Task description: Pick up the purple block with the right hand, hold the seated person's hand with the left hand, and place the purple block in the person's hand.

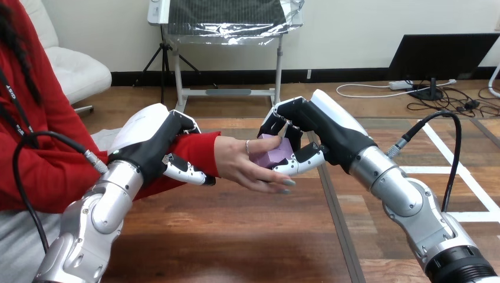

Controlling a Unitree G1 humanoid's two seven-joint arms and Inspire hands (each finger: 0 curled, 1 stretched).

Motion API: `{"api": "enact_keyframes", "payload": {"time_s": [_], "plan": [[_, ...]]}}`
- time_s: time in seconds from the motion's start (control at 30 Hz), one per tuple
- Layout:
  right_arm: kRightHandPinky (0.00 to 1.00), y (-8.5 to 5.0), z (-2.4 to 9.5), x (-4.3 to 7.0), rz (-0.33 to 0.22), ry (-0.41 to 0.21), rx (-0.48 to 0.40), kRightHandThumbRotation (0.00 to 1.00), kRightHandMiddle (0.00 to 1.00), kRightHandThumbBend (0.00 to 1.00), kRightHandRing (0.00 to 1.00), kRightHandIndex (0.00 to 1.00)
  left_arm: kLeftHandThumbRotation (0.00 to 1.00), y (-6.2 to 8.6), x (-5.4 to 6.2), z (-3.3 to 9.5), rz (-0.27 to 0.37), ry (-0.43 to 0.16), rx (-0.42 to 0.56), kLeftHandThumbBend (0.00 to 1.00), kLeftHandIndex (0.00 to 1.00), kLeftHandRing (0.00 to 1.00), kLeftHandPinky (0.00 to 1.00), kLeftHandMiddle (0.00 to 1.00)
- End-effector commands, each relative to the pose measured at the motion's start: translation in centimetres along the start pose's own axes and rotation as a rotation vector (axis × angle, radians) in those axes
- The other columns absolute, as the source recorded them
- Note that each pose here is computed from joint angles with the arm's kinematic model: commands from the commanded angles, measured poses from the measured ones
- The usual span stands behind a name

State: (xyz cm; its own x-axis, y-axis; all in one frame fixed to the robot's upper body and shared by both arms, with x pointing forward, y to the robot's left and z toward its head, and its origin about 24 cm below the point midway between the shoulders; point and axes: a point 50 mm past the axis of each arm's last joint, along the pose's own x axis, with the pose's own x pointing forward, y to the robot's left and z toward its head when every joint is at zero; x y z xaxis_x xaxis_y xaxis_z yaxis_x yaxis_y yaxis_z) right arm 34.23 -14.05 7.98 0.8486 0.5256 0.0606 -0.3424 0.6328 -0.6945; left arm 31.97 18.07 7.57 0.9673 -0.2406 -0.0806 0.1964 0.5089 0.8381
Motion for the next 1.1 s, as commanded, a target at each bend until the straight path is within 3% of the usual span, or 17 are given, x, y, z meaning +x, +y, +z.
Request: {"api": "enact_keyframes", "payload": {"time_s": [0.0,0.57,0.87,0.9,1.07], "plan": [[0.3,-1.7,3.6,1.4,-0.076,-0.177,0.003,0.0,0.39,0.81,0.34,0.42,0.0,3.5,2.9,7.3,0.164,-0.266,-0.035,0.79,0.39,0.3,0.24,0.37],[0.34,-1.8,2.9,1.1,-0.072,-0.157,0.008,0.0,0.44,0.8,0.4,0.45,0.0,3.6,2.1,6.6,0.129,-0.258,-0.066,0.77,0.44,0.36,0.3,0.42],[0.37,-2.1,2.5,0.9,-0.07,-0.135,0.006,0.0,0.49,0.82,0.44,0.5,0.26,3.8,1.0,6.1,0.111,-0.288,-0.094,0.75,0.54,0.51,0.43,0.55],[0.38,-2.1,2.4,0.8,-0.071,-0.133,0.006,0.01,0.5,0.82,0.45,0.51,0.33,3.8,0.9,6.0,0.111,-0.29,-0.093,0.76,0.57,0.54,0.46,0.57],[0.39,-2.3,2.1,0.7,-0.07,-0.113,0.001,0.11,0.52,0.82,0.46,0.53,0.46,3.8,0.3,5.7,0.111,-0.296,-0.103,0.81,0.61,0.6,0.5,0.62]]}}
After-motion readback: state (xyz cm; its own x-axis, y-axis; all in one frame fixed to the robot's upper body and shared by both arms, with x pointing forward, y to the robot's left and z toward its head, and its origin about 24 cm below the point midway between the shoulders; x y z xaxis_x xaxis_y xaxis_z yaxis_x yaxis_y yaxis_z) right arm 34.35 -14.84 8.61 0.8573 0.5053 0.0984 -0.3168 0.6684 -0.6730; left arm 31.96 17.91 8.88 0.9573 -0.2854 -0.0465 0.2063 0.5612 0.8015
